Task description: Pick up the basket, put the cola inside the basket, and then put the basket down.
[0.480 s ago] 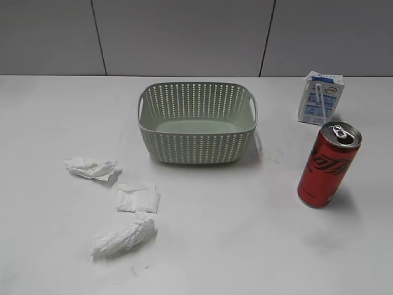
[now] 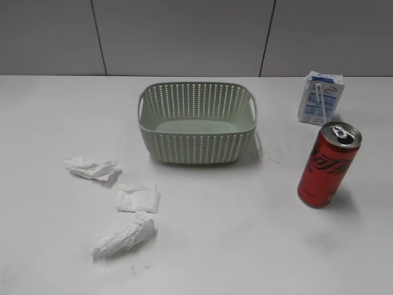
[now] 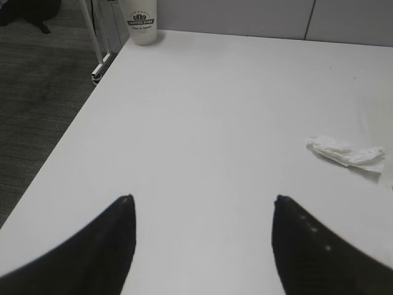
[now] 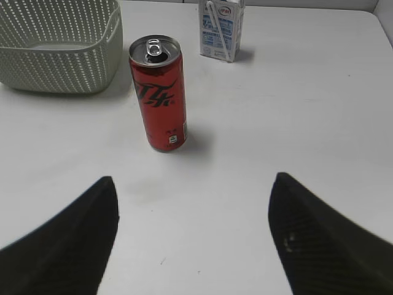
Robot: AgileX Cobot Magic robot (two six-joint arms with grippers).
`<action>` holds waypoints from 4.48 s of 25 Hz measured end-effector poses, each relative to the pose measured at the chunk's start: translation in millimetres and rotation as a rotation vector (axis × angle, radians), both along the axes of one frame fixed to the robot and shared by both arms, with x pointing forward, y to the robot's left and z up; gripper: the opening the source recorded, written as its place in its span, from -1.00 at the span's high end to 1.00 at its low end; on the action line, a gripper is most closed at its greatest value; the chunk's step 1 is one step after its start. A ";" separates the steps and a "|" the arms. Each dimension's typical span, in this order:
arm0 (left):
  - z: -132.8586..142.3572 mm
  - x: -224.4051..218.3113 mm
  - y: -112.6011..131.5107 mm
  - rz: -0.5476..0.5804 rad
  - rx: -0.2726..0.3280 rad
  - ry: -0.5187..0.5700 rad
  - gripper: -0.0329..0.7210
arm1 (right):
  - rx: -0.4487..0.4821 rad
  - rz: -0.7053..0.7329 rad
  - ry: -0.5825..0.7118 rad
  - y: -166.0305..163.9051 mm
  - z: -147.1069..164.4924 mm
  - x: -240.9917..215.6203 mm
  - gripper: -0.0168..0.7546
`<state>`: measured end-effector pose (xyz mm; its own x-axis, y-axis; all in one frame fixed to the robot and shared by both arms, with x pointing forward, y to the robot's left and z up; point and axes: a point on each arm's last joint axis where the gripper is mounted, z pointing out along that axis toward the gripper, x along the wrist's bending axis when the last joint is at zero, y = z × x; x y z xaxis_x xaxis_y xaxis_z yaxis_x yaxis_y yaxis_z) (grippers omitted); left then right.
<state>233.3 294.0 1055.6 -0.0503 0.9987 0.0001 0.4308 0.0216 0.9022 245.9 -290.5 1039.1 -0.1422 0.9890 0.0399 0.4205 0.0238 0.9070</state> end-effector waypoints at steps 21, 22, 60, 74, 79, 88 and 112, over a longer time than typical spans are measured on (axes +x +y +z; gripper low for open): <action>48.0 111.8 8.8 -0.018 -0.112 -0.076 -0.47 | 0.001 0.001 0.000 0.1 0.0 0.0 -0.53; 50.0 122.0 10.2 -0.019 -0.110 -0.051 -0.47 | 0.001 0.001 0.000 0.1 0.0 0.0 -0.53; -71.7 410.5 -215.0 -0.250 -0.081 0.836 -0.47 | 0.018 0.008 0.002 1.3 0.1 -0.2 -0.53; -111.8 417.3 -221.4 -0.235 -0.097 0.897 0.36 | 0.019 0.008 0.001 1.4 0.2 -0.2 -0.53; -111.6 415.1 -221.1 -0.223 -0.115 0.929 0.92 | 0.019 0.008 0.001 1.4 0.2 -0.2 -0.53; -89.4 401.5 -216.1 -0.216 -0.109 1.012 0.92 | 0.008 0.003 0.046 1.3 12.0 8.9 -0.53; -58.7 347.9 -228.0 -0.304 -0.123 0.969 0.92 | -0.056 0.172 0.728 69.8 52.0 244.8 -0.69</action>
